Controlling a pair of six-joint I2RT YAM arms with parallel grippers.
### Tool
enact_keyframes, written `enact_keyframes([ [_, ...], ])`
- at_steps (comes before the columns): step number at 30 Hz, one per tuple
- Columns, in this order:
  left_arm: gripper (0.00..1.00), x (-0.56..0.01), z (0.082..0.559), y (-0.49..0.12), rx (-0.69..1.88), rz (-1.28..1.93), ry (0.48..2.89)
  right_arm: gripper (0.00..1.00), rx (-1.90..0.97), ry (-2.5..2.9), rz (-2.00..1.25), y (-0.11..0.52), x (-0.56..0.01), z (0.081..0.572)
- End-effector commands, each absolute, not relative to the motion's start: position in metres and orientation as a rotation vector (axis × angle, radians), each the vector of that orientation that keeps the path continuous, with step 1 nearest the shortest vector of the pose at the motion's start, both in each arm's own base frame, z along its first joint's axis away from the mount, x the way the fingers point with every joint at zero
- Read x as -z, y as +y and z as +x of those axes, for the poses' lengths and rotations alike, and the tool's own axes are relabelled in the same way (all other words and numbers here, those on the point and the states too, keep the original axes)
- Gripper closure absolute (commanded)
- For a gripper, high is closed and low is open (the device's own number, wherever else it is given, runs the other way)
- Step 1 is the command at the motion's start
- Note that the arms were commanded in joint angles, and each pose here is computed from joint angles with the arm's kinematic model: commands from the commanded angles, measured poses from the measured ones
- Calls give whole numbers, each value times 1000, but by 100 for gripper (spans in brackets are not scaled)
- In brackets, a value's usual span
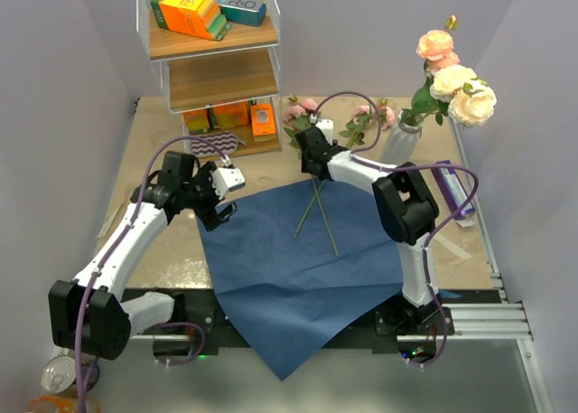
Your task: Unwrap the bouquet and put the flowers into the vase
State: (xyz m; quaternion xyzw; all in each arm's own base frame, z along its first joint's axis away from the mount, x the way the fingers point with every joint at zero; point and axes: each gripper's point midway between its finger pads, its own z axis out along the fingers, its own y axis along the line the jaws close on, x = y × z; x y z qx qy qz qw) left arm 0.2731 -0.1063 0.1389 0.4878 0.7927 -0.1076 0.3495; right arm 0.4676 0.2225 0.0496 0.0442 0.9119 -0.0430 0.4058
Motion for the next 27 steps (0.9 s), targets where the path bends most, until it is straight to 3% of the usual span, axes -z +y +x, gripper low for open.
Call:
enact_keyframes([
  [1, 0, -137, 276, -103, 254, 1264, 2046, 45, 38, 2273, 34, 237, -56, 477],
  [6, 0, -134, 276, -101, 244, 1268, 2049, 43, -103, 2233, -39, 258, -68, 481],
  [18, 0, -131, 275, -100, 232, 1261, 2050, 47, -61, 2323, -113, 263, -34, 499],
  [21, 0, -130, 276, -99, 225, 1255, 2054, 53, -53, 2340, -119, 264, -29, 500],
  [24, 0, -130, 276, -98, 219, 1257, 2054, 68, -57, 2341, -111, 264, -30, 500],
  [25, 0, -131, 276, -98, 218, 1257, 2052, 78, -60, 2338, -106, 264, -32, 500],
  [27, 0, -130, 276, -98, 215, 1258, 2052, 90, -66, 2324, -99, 264, -40, 501],
])
